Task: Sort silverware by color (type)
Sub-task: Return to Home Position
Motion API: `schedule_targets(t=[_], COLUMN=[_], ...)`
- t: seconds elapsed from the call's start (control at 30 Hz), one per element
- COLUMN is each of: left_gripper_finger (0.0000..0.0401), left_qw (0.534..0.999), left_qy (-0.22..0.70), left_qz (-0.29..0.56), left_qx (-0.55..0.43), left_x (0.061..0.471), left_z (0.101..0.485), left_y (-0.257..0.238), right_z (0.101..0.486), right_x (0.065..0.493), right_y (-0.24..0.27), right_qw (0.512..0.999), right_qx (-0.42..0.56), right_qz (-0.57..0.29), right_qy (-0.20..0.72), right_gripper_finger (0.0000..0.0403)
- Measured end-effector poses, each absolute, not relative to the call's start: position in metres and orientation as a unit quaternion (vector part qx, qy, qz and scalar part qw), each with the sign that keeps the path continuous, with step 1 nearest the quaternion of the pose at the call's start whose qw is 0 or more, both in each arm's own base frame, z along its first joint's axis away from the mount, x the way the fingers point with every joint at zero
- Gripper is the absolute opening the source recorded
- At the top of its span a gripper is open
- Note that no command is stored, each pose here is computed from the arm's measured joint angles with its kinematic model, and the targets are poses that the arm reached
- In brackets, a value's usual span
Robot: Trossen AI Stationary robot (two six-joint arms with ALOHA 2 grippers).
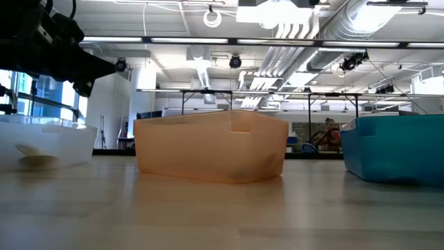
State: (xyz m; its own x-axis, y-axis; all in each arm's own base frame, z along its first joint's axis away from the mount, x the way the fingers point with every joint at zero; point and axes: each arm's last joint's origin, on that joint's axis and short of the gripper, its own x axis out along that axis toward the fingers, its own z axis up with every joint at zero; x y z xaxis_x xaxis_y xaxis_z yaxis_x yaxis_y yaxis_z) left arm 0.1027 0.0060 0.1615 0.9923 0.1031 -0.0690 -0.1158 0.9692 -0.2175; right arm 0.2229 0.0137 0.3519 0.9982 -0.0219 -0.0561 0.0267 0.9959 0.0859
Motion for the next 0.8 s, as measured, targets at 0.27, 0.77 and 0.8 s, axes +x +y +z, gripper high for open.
schedule_targets(t=[0.27, 0.77, 0.8], left_gripper_finger=[0.0003, 0.0003, 0.0003], left_qw=[0.992, 0.992, 0.992], left_qy=[0.029, 0.028, 0.029], left_qz=[0.055, 0.056, 0.056], left_qx=[-0.111, -0.112, -0.112], left_x=[0.103, 0.103, 0.103], left_z=[0.161, 0.162, 0.161], left_y=[0.006, 0.006, 0.006], right_z=[0.364, 0.383, 0.384], right_x=[0.168, 0.094, 0.093], right_y=[0.010, 0.004, 0.004], right_qw=[0.998, 0.999, 0.999], right_qx=[0.030, 0.012, 0.012], right_qz=[-0.011, -0.015, -0.016], right_qy=[0.051, -0.029, -0.031], right_gripper_finger=[0.0000, 0.0000, 0.0000])
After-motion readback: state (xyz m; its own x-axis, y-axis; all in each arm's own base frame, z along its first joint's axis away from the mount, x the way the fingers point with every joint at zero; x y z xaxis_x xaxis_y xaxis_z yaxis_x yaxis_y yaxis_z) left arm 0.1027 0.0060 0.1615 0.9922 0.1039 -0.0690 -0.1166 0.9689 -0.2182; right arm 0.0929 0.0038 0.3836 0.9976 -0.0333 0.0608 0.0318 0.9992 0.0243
